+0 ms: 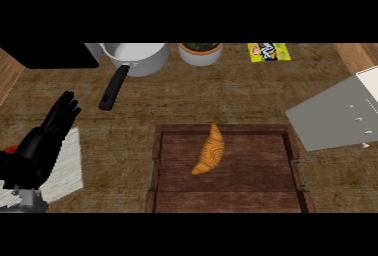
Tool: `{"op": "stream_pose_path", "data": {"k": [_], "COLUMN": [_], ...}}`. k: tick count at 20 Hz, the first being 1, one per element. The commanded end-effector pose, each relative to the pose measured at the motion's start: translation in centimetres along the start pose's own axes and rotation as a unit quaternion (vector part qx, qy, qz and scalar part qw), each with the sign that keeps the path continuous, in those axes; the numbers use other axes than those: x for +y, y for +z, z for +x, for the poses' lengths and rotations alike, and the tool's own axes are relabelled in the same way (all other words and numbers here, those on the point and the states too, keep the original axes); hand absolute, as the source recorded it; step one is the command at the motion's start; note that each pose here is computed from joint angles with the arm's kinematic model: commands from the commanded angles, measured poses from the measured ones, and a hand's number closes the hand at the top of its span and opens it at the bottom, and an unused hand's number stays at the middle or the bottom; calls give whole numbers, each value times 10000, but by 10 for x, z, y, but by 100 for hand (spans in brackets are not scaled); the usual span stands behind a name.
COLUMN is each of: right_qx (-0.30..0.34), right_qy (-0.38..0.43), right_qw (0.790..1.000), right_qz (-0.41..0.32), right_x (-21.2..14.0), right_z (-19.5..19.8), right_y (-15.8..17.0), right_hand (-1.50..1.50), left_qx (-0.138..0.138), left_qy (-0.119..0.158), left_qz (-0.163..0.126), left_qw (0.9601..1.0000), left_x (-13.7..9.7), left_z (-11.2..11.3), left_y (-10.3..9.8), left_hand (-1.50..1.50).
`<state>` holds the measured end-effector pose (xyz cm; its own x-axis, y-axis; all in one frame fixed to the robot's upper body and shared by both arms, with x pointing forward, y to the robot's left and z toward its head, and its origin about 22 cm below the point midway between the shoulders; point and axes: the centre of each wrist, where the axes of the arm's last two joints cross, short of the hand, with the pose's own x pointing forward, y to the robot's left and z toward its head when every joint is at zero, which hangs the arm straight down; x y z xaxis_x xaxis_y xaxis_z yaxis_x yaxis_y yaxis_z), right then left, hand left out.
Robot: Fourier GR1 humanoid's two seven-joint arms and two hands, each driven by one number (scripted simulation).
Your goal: Pick the eggplant from the tray and place it in the tiered shelf
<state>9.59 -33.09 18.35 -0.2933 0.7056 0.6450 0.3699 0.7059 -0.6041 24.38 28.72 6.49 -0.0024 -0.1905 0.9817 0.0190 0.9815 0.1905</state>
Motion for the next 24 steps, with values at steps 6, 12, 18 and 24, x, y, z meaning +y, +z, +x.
{"op": "stream_pose_path", "data": {"k": [6, 12, 18, 24], "right_qx": [128, 86, -649, -848], "right_qy": [-3246, -3642, 1790, 2213], "right_qw": [9457, 9313, 9789, 9677], "right_qz": [-94, 3, -743, -860], "right_x": [30, 0, -53, -37], "right_z": [2, 4, -9, -28], "right_y": [-25, -66, -91, -129], "right_hand": [150, 150, 150, 150], "left_qx": [-73, -2, -80, -2], "left_qy": [-48, 25, 1, 8], "left_qz": [-190, -76, -211, -178], "left_qw": [9998, 10000, 9997, 9998], "left_x": [-8, -7, -23, -19], "left_z": [6, -12, -9, 13], "left_y": [-15, 3, -8, -6], "left_hand": [0, 0, 0, 0]}}
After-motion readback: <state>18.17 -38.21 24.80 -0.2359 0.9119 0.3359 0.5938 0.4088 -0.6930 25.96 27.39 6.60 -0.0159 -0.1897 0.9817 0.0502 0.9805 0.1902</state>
